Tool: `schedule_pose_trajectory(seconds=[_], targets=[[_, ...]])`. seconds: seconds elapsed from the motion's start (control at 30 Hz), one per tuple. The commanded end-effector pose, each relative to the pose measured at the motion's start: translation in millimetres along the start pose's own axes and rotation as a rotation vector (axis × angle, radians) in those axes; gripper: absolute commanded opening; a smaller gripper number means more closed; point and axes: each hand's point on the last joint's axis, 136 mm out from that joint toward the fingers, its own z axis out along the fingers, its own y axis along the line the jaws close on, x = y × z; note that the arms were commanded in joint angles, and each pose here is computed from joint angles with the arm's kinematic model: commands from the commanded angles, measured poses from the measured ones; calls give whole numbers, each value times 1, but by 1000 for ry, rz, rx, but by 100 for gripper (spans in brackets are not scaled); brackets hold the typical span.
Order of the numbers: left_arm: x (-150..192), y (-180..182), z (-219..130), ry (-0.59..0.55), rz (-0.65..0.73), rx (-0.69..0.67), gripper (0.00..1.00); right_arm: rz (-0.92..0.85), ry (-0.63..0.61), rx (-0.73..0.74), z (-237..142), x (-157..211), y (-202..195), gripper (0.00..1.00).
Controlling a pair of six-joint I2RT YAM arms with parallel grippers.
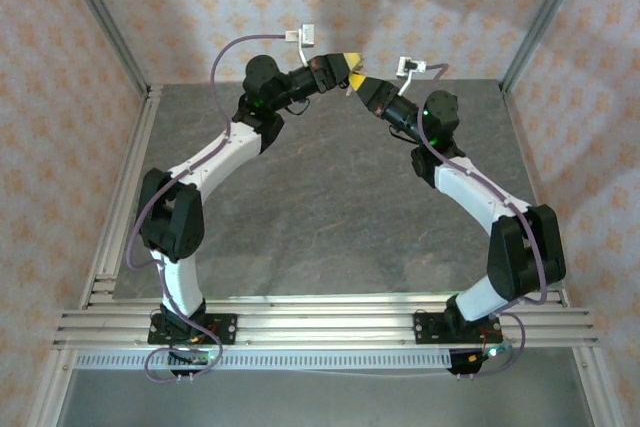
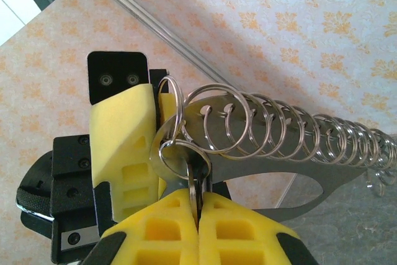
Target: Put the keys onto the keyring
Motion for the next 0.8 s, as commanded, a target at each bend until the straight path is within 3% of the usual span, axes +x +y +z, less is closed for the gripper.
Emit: schedule_pose_trajectory(seconds=[0.0,0.1,0.27,0.4,0.53,0.63,0.7,0.77], targets=[[-2,-66,6,-8,75,162,0,18,181,-90,12,41,22,0],[0,-64,8,-5,71,159,0,-12,248,-126,16,50,37,0],[1,-63,9,-3,70,154,0,12,183,-54,8,37,14,0],[2,-62,10,2,73,148,0,5,242,-107,16,49,28,0],[2,-61,10,6,73,146,0,-3,162,-21,0,30,10,0],[3,-61,10,7,76,145,0,-13,249,-89,6,44,31,0],[3,-60,12,7,72,146,0,-54,303,-46,4,56,30,0],[3,-60,12,6,69,147,0,-77,273,17,-6,52,20,0]])
